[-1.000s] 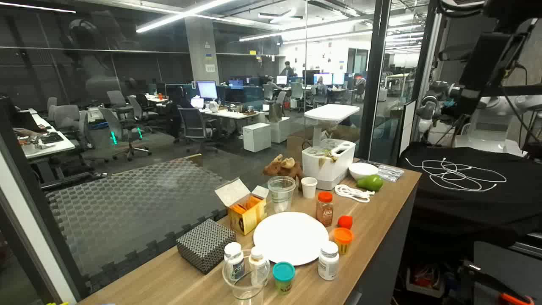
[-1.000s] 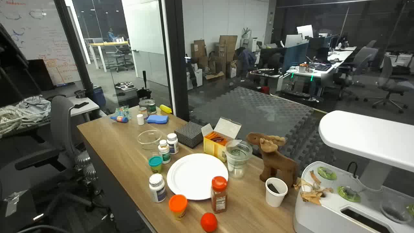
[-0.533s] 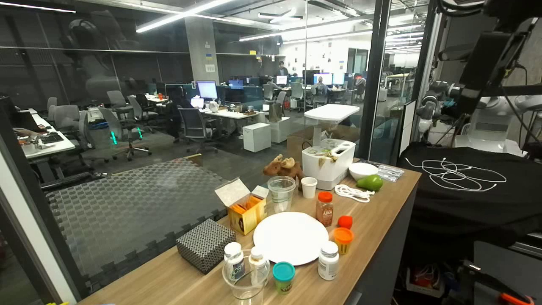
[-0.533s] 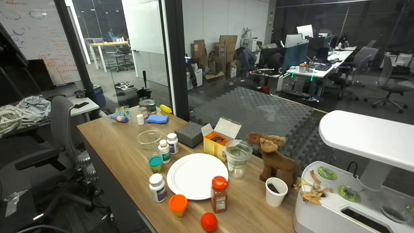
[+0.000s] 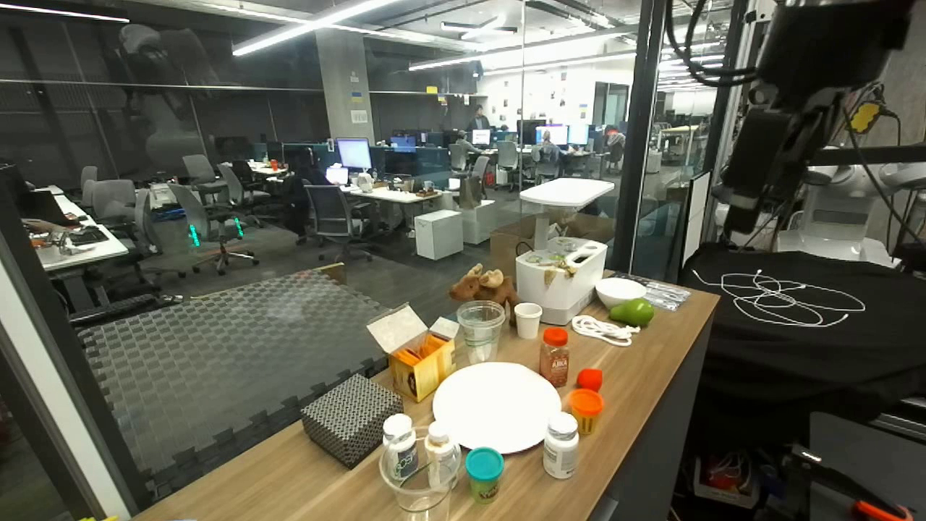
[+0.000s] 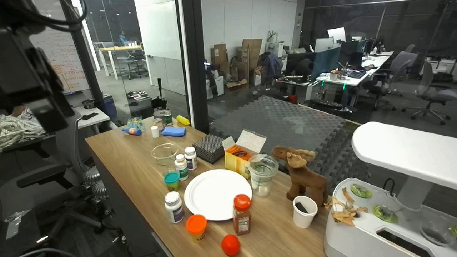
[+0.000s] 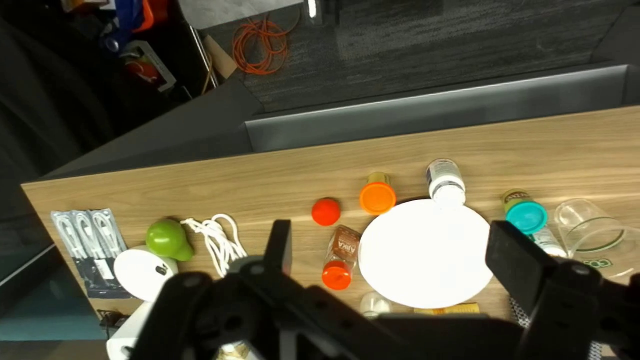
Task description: Put the left clear cup in the clear cup near the moose, then put the bottles and orange plushie surrounding the white plate on the white plate
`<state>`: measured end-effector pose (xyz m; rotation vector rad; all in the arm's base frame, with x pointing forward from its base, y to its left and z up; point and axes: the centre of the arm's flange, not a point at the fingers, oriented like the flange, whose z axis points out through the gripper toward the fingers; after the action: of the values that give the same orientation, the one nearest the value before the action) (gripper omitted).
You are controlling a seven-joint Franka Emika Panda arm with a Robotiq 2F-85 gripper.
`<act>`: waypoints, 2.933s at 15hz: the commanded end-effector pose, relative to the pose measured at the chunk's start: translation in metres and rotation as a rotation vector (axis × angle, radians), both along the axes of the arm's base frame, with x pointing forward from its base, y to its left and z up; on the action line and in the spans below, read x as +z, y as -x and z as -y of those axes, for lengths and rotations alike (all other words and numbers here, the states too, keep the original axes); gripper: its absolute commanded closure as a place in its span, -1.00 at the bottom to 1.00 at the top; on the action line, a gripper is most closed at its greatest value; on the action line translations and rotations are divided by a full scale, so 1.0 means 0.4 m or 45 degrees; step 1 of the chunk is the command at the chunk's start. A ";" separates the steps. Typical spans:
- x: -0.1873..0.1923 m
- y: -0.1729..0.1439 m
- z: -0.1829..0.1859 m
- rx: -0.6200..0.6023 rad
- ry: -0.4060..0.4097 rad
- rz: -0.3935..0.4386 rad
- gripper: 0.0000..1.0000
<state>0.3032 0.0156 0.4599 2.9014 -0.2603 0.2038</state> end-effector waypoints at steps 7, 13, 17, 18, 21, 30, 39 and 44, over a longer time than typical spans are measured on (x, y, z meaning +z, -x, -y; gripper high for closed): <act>-0.310 -0.316 -0.234 -0.119 -0.394 0.027 -1.00; -0.476 -0.452 -0.409 -0.135 -0.408 -0.065 -1.00; -0.544 -0.528 -0.484 -0.141 -0.294 -0.052 -1.00; -0.554 -0.543 -0.496 -0.139 -0.264 -0.034 -1.00; -0.586 -0.581 -0.524 -0.115 -0.195 0.008 -1.00; -0.671 -0.621 -0.498 -0.178 -0.125 0.015 -1.00; -0.708 -0.626 -0.462 -0.187 -0.228 -0.046 -0.28; -0.709 -0.621 -0.457 -0.178 -0.326 -0.093 0.48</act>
<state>0.5447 0.2001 0.1733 3.0549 -0.5221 0.0565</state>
